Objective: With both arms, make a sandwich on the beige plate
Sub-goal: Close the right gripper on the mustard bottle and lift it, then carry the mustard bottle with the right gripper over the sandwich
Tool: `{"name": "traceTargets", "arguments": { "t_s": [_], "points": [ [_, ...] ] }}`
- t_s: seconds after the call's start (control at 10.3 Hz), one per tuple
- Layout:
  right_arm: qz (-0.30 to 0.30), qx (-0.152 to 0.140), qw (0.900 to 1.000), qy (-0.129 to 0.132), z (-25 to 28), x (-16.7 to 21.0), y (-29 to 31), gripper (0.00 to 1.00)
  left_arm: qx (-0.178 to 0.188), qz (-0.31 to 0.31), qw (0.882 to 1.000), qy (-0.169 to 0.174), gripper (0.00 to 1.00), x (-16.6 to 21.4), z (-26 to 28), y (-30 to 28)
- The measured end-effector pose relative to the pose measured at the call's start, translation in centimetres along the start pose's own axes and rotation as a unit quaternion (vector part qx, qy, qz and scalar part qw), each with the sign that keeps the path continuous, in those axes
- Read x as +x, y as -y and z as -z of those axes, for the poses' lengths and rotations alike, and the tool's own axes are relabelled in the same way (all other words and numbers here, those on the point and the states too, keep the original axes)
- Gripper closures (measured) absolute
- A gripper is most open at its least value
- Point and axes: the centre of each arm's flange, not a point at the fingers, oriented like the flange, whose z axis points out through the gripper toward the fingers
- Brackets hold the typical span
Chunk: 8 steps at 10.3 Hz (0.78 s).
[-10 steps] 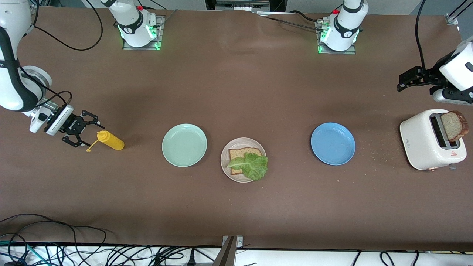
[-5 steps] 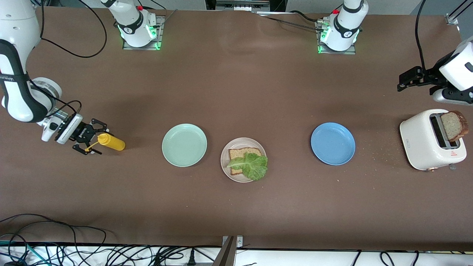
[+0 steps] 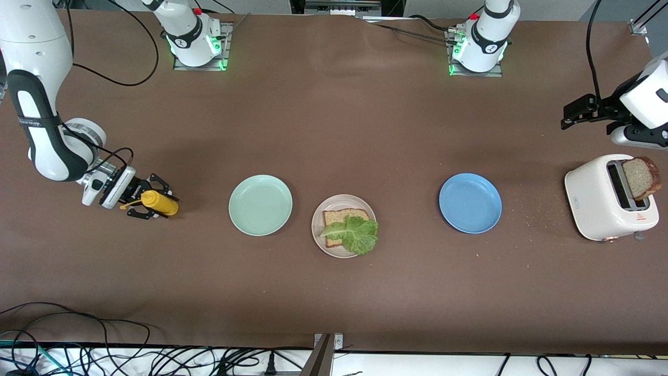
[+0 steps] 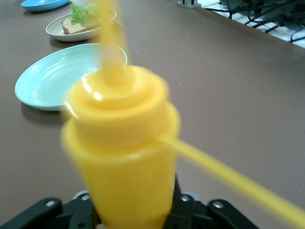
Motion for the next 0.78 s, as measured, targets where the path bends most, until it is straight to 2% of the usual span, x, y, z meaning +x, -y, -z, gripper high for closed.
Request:
{"name": "traceTargets", "arguments": {
  "t_s": [0.2,0.29,0.49,0.59,0.78],
  "points": [
    [0.050,-0.015,0.998,0.019,-1.7,4.3,-1.3,0.69,0.000,0.000,1.000,0.000,0.00,0.0,0.0,0.0],
    [0.078,-0.031,0.996,0.042,-2.7,7.2,-1.9,0.71,0.000,0.000,1.000,0.000,0.00,0.0,0.0,0.0],
    [0.109,-0.056,0.987,0.108,-5.4,13.2,-1.9,0.74,0.000,0.000,1.000,0.000,0.00,0.0,0.0,0.0],
    [0.114,-0.064,0.982,0.138,-7.1,16.2,-1.2,0.75,0.000,0.000,1.000,0.000,0.00,0.0,0.0,0.0],
    [0.098,-0.071,0.977,0.176,-10.3,21.1,0.7,0.84,0.000,0.000,1.000,0.000,0.00,0.0,0.0,0.0]
  ]
}}
